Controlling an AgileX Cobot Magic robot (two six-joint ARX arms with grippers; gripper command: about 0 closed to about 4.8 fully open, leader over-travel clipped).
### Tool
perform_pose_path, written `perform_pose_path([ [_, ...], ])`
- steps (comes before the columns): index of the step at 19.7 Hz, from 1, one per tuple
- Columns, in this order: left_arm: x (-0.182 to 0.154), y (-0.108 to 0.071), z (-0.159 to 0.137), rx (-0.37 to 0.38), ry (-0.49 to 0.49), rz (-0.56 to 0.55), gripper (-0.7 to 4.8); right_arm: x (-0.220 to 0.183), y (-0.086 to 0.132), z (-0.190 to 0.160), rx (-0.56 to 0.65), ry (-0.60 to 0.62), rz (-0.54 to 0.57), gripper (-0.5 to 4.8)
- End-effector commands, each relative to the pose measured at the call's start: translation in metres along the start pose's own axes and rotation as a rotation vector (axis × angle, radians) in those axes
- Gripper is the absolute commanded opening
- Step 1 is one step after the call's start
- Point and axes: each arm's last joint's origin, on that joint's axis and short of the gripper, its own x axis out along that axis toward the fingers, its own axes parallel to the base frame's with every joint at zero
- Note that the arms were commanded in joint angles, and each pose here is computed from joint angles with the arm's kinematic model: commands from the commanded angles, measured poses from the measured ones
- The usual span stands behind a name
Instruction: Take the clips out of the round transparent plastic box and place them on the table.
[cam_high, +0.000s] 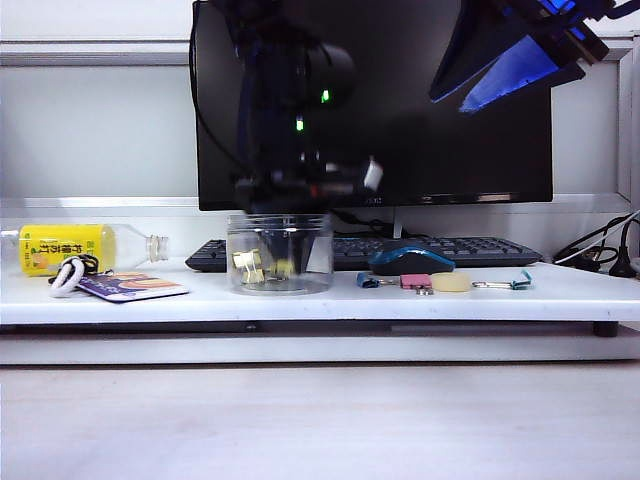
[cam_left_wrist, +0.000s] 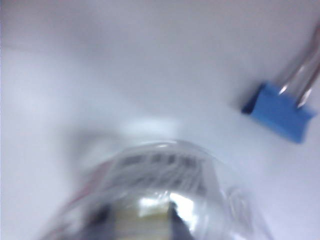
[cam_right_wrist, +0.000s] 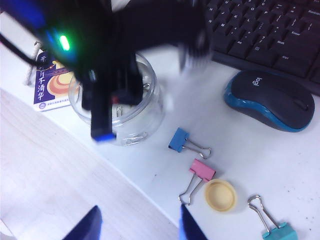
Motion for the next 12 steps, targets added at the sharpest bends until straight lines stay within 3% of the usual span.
perform_pose_path([
  [1,-0.028,0.001,0.004,-0.035,-0.069,-0.013,1.29,-0.001,0.000,0.003,-0.009,-0.018,-0.001,2.03],
  [12,-0.067,0.002,-0.003,-0.033,-0.154,-0.030,1.29,-0.002,-0.006,0.002,-0.020,-0.012,-0.100,2.03],
])
